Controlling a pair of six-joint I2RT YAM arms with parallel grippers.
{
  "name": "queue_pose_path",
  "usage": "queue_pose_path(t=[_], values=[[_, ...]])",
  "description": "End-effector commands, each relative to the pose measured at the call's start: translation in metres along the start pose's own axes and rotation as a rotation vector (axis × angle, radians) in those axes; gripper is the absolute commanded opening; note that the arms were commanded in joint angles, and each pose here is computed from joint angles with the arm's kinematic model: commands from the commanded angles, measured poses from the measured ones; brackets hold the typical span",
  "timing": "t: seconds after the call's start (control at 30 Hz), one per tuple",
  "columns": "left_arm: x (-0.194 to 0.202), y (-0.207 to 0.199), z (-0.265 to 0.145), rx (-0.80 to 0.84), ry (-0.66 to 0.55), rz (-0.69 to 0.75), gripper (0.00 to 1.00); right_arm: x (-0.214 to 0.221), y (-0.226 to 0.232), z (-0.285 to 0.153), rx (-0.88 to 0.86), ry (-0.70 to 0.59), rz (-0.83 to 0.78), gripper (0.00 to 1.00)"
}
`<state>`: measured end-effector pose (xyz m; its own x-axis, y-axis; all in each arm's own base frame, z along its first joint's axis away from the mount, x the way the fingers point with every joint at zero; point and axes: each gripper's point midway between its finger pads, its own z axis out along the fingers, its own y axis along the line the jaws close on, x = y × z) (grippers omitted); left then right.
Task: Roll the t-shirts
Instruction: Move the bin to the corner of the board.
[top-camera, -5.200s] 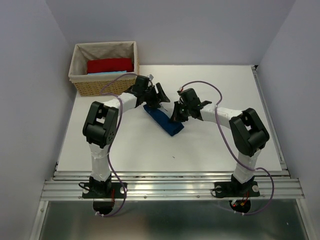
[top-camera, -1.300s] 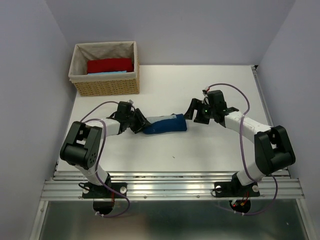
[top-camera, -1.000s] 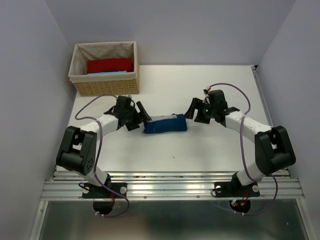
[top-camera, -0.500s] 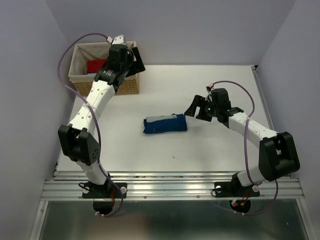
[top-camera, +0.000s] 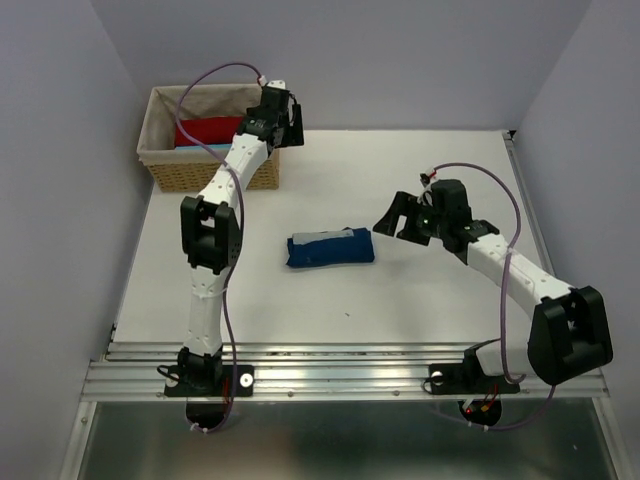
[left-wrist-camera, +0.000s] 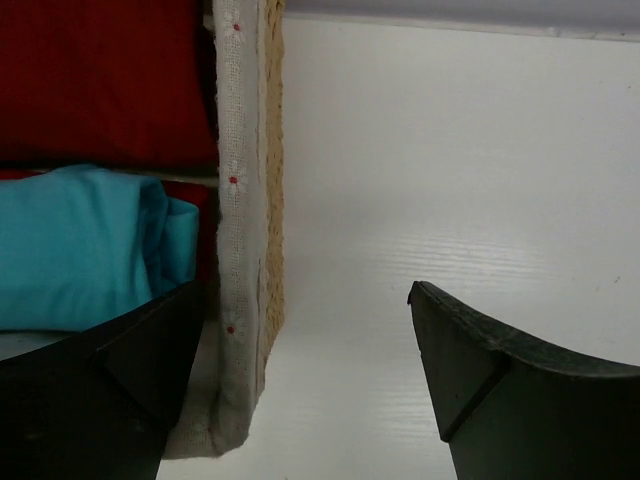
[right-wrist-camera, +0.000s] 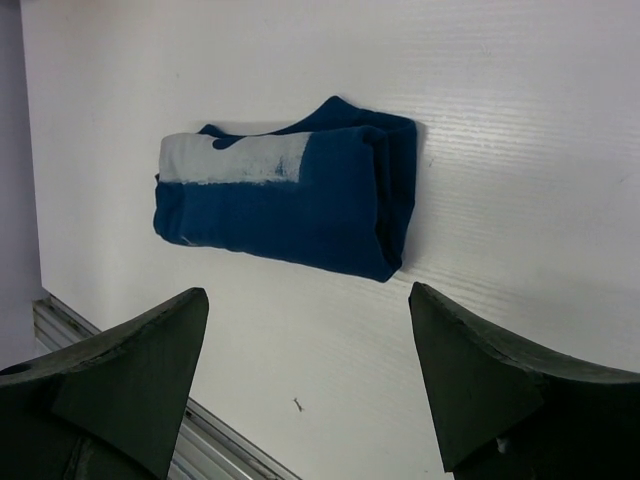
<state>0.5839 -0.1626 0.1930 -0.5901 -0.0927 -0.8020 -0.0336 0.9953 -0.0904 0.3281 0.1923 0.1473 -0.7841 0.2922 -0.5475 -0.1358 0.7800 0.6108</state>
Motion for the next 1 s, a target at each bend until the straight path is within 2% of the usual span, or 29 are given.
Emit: queue_pose_path(t=[0.0, 0.23, 0.43, 0.83, 0.97], values=[[-0.031, 0.0, -0.025, 0.023, -0.066, -0.007, 0.94, -0.004, 0.001, -0.014, 0.012, -0.043, 0.0, 0.88], [-0.013, -0.032, -0.039, 0.187, -0.015, -0.033, 0.85, -0.002, 0.001, -0.016, 0.013, -0.044, 0.007, 0.88], [0.002, -0.08, -0.067, 0.439, 0.041, -0.077, 0.84, -0.001, -0.001, -0.014, 0.018, -0.039, 0.008, 0.88], [0.013, -0.159, -0.109, 0.671, 0.074, -0.109, 0.85, 0.001, -0.004, -0.011, 0.025, -0.032, 0.013, 0.88], [0.036, -0.19, -0.105, 0.716, 0.141, -0.096, 0.85, 0.002, -0.002, -0.009, 0.01, -0.015, 0.015, 0.88]])
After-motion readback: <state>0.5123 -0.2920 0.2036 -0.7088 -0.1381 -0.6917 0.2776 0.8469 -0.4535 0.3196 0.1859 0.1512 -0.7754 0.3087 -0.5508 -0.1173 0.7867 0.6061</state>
